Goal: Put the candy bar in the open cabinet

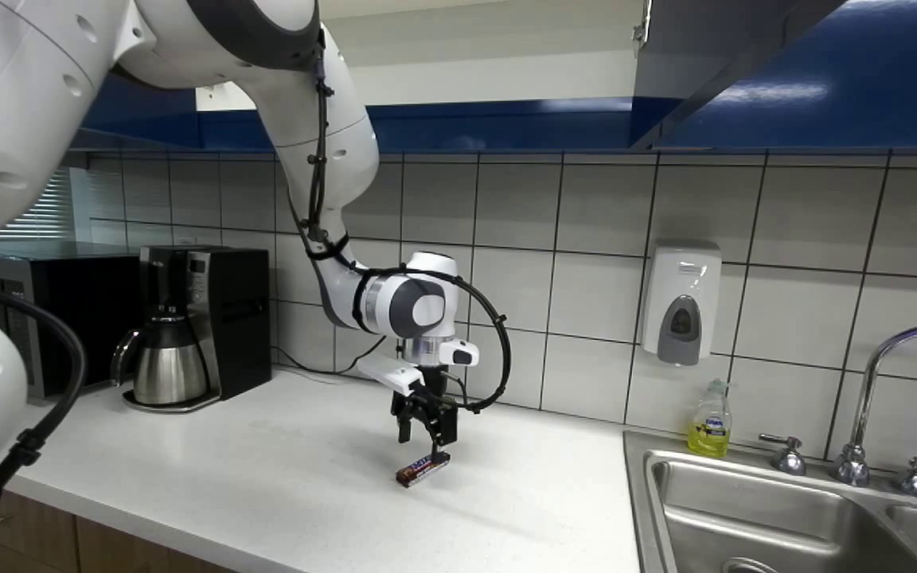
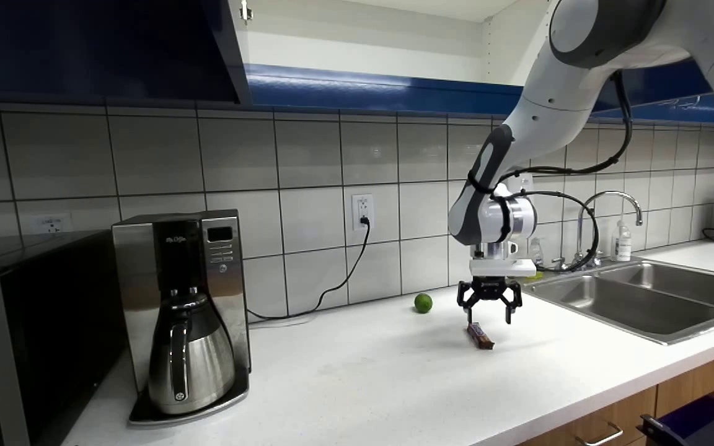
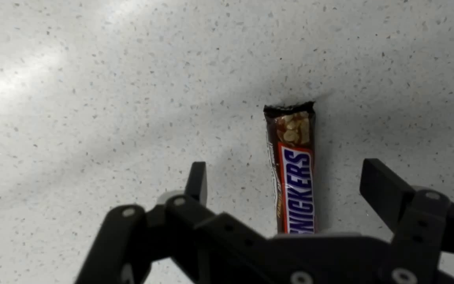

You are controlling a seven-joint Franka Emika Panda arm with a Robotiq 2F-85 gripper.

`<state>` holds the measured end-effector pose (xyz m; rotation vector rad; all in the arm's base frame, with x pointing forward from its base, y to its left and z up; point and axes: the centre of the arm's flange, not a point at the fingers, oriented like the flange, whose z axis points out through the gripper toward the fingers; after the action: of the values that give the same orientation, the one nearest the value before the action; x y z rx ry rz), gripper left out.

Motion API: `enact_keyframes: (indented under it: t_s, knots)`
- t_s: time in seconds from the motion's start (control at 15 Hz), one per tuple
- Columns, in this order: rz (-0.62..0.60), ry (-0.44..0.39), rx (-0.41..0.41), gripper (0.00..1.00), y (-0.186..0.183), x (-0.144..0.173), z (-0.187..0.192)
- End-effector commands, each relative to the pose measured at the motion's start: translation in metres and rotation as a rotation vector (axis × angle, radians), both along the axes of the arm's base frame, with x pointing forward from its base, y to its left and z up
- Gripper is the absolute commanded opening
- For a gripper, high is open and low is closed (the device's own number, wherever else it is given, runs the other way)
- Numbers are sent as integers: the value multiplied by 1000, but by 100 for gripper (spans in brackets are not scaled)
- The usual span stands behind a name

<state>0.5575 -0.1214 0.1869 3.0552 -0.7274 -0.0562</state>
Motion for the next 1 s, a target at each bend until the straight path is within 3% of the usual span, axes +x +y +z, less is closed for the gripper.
enact_keyframes:
  t_s: [0.0, 0.93]
  knots:
    - [-47, 7, -10, 100, 1, 2, -1]
    - [-55, 8, -55, 100, 10, 30, -19]
